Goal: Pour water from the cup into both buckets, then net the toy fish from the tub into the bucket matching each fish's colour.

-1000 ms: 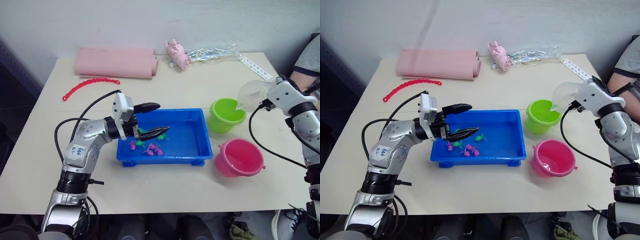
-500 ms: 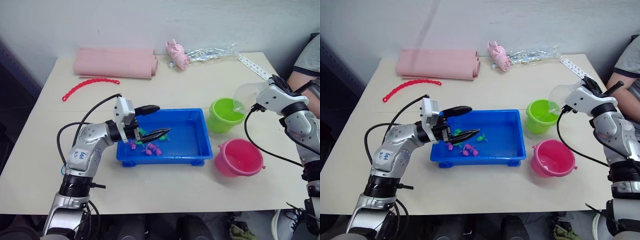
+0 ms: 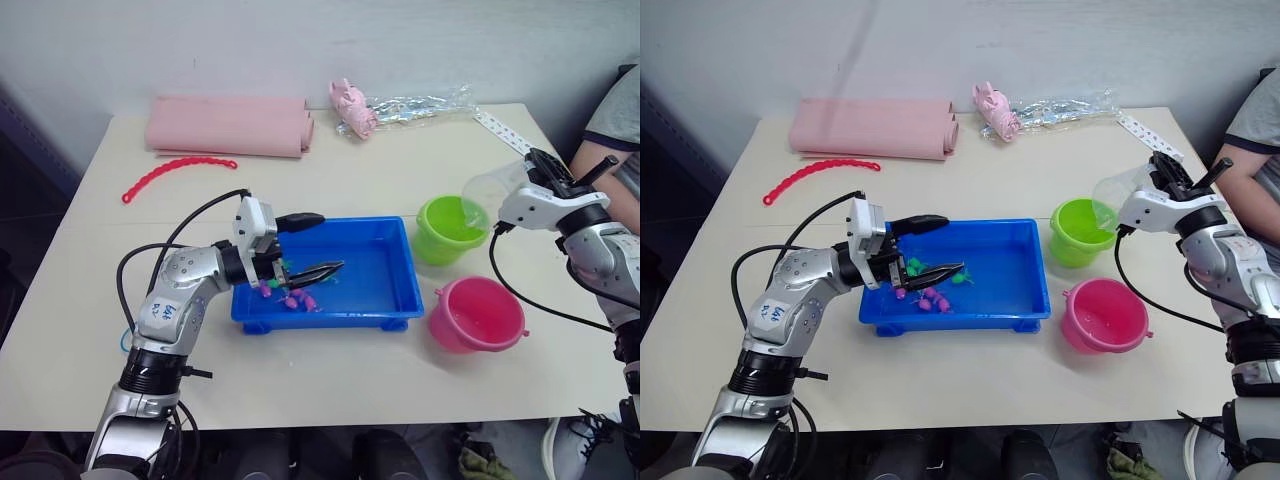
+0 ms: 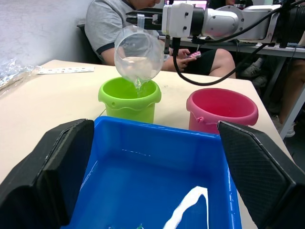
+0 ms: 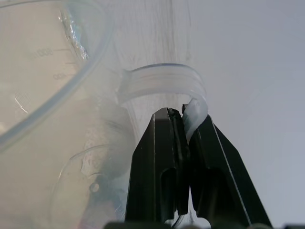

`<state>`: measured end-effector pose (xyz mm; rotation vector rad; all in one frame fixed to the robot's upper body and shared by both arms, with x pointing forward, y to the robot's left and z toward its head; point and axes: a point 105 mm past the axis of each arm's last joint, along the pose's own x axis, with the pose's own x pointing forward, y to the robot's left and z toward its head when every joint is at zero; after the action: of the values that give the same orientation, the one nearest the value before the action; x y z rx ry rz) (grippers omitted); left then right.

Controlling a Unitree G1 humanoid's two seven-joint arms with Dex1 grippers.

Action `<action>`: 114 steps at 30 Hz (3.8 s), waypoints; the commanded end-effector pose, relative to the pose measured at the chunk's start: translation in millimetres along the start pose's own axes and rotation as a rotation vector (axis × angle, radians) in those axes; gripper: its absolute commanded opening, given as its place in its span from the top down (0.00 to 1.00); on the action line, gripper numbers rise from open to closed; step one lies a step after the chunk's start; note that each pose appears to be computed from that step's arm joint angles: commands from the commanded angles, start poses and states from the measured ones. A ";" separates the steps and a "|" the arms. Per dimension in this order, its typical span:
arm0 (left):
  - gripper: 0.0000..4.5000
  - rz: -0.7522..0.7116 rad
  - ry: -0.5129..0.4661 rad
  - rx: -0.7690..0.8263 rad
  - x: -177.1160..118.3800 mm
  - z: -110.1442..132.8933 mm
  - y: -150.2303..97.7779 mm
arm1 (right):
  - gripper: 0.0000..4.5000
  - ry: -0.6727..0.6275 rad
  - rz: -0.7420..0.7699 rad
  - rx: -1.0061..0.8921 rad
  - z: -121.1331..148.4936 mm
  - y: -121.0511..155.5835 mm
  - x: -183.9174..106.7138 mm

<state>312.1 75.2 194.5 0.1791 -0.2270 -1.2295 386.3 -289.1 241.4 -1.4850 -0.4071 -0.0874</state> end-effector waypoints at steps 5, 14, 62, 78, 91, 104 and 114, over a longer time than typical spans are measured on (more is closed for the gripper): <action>0.00 -0.003 -0.034 0.027 0.2 11.6 -2.6 | 0.99 -0.018 -0.121 0.047 -0.7 -25.2 -1.8; 0.00 0.068 -0.002 0.039 -22.0 9.4 5.4 | 0.99 0.106 -0.100 0.469 -19.4 -26.0 -4.3; 0.00 -0.238 0.026 -0.003 -22.4 5.9 -41.2 | 0.31 0.711 -0.323 1.471 -120.6 91.5 -157.6; 0.00 -0.213 0.004 -0.051 -25.1 -1.3 -39.3 | 0.03 0.764 -0.144 1.340 -97.0 53.1 -233.3; 0.00 0.062 -0.008 -0.068 -76.3 -1.8 5.5 | 0.03 -0.020 0.044 1.212 23.0 -74.5 -164.9; 0.00 0.734 0.189 0.053 -229.1 -13.8 13.3 | 0.03 -0.685 0.604 1.134 152.7 -34.4 -115.7; 0.00 1.195 0.478 -0.102 -324.2 -55.6 -52.9 | 0.03 -0.771 0.832 1.150 161.7 18.3 -154.3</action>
<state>181.9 354.8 98.9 0.1648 0.1338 -0.0734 219.7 -158.8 177.2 -0.3501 -0.2742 1.2044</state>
